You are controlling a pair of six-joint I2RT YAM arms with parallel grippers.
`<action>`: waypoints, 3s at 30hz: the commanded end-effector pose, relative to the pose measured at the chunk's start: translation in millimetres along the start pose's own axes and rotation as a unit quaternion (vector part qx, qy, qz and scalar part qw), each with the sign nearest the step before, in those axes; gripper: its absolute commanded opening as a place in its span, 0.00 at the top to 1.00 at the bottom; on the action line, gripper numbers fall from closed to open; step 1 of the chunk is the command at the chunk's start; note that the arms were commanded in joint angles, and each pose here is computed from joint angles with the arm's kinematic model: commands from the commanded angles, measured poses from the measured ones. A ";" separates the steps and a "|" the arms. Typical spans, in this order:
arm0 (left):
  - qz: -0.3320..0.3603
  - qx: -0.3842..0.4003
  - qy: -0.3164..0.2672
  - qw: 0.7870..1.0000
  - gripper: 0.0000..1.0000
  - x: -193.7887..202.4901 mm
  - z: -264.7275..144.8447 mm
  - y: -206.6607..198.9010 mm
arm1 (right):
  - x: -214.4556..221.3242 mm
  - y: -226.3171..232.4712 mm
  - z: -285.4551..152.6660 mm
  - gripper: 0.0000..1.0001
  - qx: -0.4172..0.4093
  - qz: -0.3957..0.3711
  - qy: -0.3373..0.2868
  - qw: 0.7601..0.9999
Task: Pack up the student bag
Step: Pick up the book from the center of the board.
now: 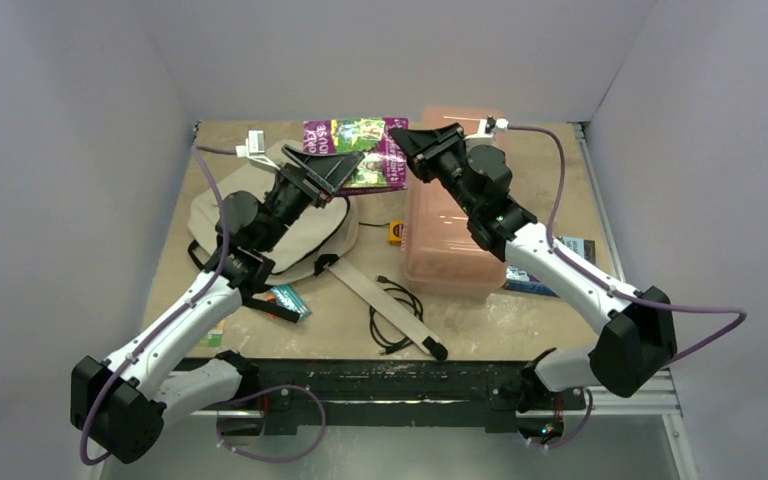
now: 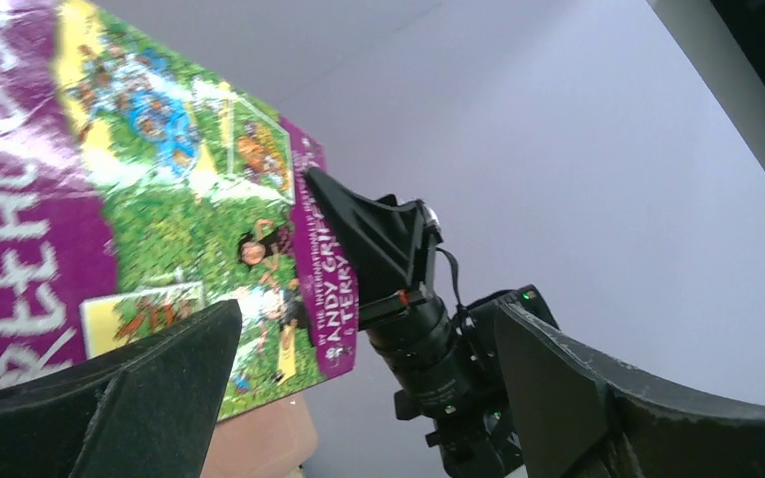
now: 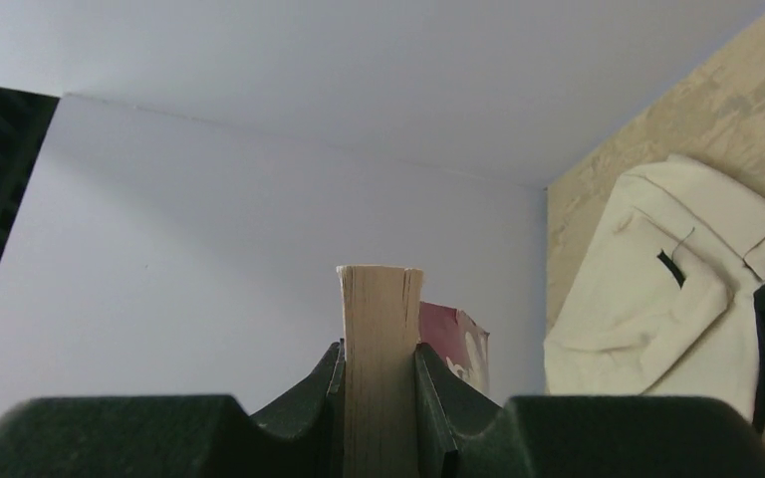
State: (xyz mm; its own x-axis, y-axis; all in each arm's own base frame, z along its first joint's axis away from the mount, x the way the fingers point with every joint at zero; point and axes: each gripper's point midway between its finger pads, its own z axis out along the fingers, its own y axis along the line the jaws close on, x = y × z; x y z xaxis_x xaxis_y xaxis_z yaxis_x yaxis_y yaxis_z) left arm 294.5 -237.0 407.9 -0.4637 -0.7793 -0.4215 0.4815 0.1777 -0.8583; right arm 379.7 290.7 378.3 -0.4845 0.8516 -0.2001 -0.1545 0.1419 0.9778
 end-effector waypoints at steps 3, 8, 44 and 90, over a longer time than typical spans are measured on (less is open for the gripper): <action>0.026 -0.001 -0.054 0.998 0.01 -10.6 -19.7 -24.6 | -58.8 102.1 -34.9 1.00 -0.133 0.065 -0.123 0.981; -0.014 -0.053 -0.066 0.996 0.04 -8.7 -40.3 -10.0 | -67.0 115.6 -35.8 1.00 -0.144 0.063 -0.140 0.978; 0.200 0.137 0.368 0.898 1.00 55.3 -115.5 -37.3 | 118.0 1.6 -139.0 0.01 -0.247 -0.445 0.397 0.764; 0.191 0.209 0.455 0.844 1.00 95.5 -149.2 -46.4 | 146.4 7.1 -209.5 0.03 -0.335 -0.246 0.485 0.769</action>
State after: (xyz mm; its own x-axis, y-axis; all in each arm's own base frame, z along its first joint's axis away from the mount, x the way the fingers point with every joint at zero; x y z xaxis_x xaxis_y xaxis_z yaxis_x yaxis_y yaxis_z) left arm 129.3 -232.9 350.0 -0.5821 0.0975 -0.8072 0.8097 -0.0206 -0.5864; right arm 129.8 310.4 324.4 -0.6304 -0.0707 -0.7730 -0.7464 -0.2184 0.6287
